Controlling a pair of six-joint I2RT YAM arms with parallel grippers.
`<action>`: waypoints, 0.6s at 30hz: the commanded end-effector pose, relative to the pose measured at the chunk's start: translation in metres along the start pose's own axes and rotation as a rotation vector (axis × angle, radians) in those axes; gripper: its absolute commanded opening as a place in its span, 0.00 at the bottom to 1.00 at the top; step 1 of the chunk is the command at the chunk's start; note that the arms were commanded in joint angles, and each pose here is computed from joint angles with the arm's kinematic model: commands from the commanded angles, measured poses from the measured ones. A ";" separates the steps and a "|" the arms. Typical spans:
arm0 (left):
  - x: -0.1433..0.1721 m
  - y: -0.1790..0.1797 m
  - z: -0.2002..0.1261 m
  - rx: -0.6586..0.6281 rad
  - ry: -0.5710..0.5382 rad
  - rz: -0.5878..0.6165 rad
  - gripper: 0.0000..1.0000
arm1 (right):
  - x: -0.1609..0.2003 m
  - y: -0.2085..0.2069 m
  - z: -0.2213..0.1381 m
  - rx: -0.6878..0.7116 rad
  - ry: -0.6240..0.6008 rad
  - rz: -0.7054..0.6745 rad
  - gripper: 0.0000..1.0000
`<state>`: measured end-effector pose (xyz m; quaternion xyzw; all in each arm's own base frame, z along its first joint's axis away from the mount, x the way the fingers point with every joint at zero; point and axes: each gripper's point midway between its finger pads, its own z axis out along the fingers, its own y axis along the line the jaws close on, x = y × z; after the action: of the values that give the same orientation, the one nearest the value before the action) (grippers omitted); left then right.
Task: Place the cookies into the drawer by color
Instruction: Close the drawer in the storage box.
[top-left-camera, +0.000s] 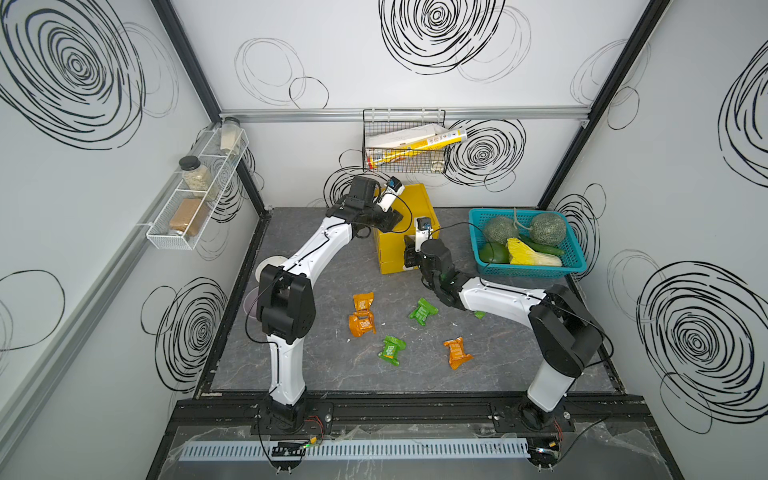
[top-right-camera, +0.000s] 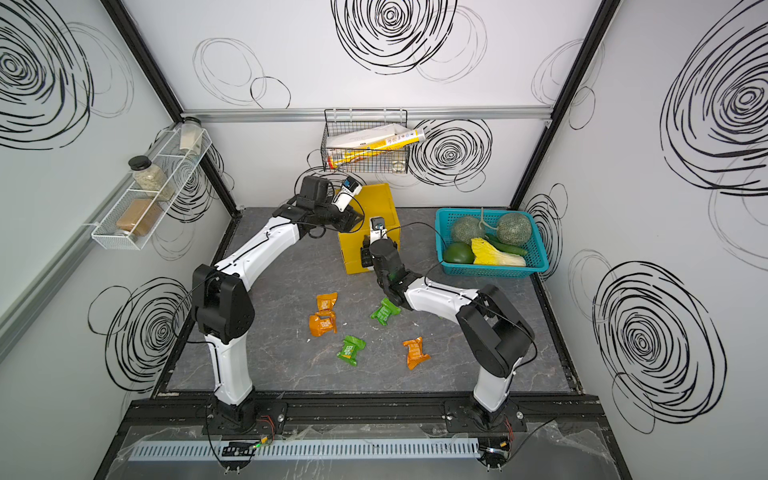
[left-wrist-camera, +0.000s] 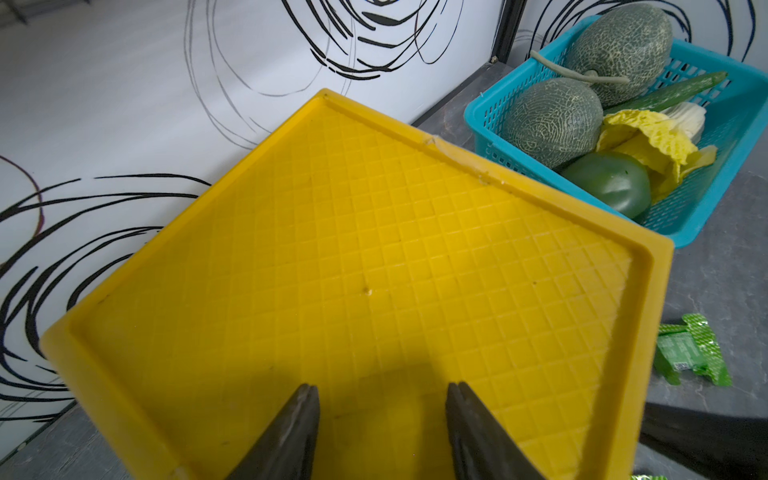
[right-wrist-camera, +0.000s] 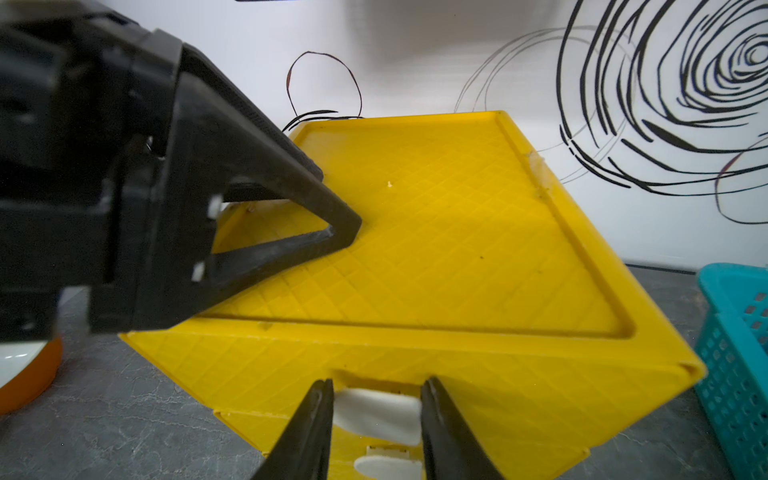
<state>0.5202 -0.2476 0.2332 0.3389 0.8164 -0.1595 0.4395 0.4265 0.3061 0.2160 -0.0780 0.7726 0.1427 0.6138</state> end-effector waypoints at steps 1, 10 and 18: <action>0.075 -0.009 0.016 0.054 0.243 -0.076 0.55 | 0.007 -0.003 -0.001 0.000 0.042 0.000 0.40; 0.076 -0.008 0.016 0.055 0.242 -0.084 0.55 | 0.003 -0.016 -0.042 -0.014 0.071 0.118 0.49; 0.076 -0.008 0.014 0.055 0.238 -0.098 0.55 | 0.027 -0.028 -0.062 -0.007 0.134 0.176 0.61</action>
<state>0.5207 -0.2464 0.2335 0.3382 0.8161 -0.1618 0.4397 0.3762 0.2677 0.2141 -0.0337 0.7983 0.1932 0.5695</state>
